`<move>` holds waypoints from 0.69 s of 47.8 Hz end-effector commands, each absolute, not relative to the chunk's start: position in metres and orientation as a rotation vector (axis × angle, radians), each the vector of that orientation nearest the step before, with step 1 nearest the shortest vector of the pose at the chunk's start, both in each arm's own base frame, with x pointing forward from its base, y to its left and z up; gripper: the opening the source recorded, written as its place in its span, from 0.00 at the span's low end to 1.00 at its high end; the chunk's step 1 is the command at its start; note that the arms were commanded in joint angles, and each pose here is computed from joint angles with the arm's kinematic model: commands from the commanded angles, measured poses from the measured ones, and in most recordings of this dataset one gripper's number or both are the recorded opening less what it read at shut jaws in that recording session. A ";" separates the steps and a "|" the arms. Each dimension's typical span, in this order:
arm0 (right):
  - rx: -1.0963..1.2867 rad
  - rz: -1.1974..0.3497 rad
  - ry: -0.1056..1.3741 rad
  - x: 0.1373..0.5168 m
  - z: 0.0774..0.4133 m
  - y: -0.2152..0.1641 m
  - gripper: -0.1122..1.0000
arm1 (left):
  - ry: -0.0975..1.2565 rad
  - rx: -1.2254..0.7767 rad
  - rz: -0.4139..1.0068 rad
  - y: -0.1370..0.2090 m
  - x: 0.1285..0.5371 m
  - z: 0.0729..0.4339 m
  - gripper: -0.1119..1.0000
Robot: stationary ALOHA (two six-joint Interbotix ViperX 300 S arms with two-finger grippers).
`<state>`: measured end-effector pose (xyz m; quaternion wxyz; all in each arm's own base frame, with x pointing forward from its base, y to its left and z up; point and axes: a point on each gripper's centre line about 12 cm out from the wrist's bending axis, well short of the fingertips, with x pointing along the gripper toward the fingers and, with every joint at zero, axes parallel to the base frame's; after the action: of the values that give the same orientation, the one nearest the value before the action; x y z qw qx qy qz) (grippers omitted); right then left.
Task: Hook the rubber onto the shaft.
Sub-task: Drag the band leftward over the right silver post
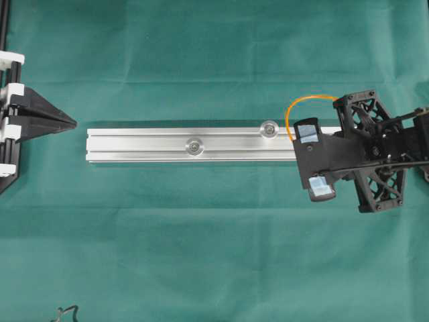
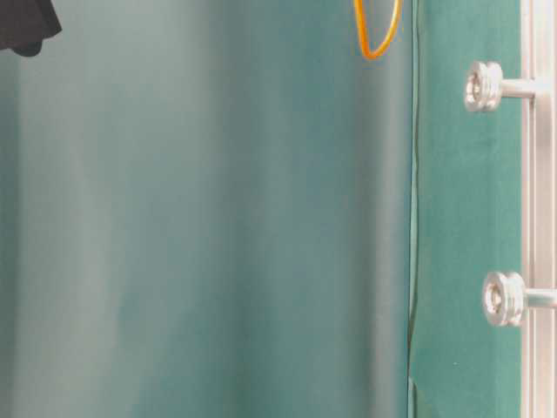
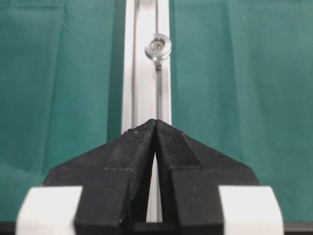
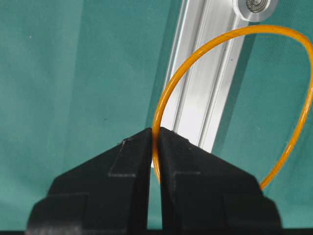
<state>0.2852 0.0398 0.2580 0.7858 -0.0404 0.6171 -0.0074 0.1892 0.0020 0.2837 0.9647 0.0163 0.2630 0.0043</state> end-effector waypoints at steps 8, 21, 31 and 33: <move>-0.084 -0.015 1.289 0.287 0.271 0.040 0.16 | 0.506 0.036 0.010 0.002 0.192 0.295 0.10; -0.085 -0.013 1.285 0.292 0.271 0.041 0.16 | 0.503 0.036 0.010 0.002 0.192 0.296 0.10; -0.095 -0.013 1.260 0.310 0.272 0.043 0.16 | 0.503 0.036 0.010 0.002 0.192 0.296 0.10; -0.098 -0.013 1.253 0.314 0.273 0.044 0.16 | 0.505 0.036 0.010 0.002 0.192 0.295 0.10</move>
<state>0.3051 0.0424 0.2601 0.7931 -0.0446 0.6074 -0.0073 0.1891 0.0020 0.2835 0.9645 0.0163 0.2637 0.0043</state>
